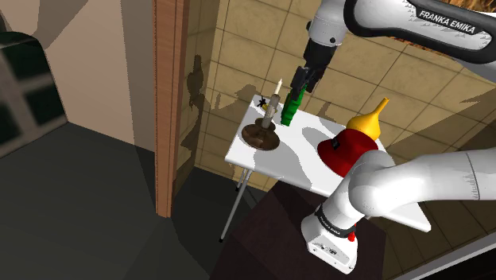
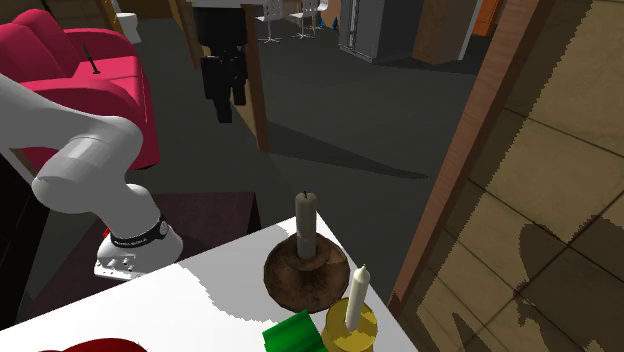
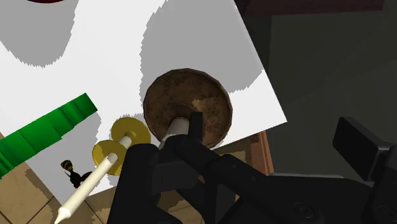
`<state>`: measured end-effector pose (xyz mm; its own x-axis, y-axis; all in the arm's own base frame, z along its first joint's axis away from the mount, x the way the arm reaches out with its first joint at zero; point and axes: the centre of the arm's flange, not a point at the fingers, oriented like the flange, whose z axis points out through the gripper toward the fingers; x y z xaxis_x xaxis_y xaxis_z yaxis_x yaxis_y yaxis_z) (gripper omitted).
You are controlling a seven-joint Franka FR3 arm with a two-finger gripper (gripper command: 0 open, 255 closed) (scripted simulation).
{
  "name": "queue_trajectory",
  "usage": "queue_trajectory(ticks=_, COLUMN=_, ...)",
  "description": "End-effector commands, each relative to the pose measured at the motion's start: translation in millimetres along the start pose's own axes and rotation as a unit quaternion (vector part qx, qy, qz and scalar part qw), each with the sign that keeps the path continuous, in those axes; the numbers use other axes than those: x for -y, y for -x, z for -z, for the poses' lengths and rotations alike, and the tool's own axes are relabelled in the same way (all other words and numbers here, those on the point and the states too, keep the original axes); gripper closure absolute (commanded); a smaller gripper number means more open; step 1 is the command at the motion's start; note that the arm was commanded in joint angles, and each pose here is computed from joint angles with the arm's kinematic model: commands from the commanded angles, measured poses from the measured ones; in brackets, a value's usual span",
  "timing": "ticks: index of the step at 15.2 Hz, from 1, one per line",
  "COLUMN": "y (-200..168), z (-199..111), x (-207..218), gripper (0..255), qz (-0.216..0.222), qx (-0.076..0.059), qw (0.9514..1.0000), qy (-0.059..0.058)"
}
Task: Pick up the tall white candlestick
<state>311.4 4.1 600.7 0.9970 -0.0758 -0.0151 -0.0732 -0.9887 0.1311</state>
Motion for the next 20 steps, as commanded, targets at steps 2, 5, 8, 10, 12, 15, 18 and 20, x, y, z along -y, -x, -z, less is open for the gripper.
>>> queue_trajectory(ticks=2, y=-11, z=-5, x=-9, gripper=0, qz=0.002, qx=0.004, qw=1.0, qy=-0.004)
queue_trajectory(ticks=5, y=-42, z=-22, x=-36, gripper=0, qz=0.007, qx=0.016, qw=0.9997, qy=-0.016)
queue_trajectory(ticks=8, y=-73, z=-40, x=-62, gripper=0, qz=0.013, qx=0.027, qw=0.9991, qy=-0.029)
queue_trajectory(ticks=10, y=-94, z=-53, x=-78, gripper=0, qz=0.016, qx=0.035, qw=0.9986, qy=-0.037)
queue_trajectory(ticks=12, y=-115, z=-66, x=-95, gripper=0, qz=0.02, qx=0.043, qw=0.9979, qy=-0.045)
queue_trajectory(ticks=15, y=-146, z=-87, x=-119, gripper=0, qz=0.025, qx=0.055, qw=0.9966, qy=-0.057)
queue_trajectory(ticks=18, y=-149, z=-100, x=-120, gripper=0, qz=0.026, qx=0.056, qw=0.9964, qy=-0.058)
queue_trajectory(ticks=20, y=-150, z=-110, x=-119, gripper=0, qz=0.026, qx=0.056, qw=0.9964, qy=-0.058)
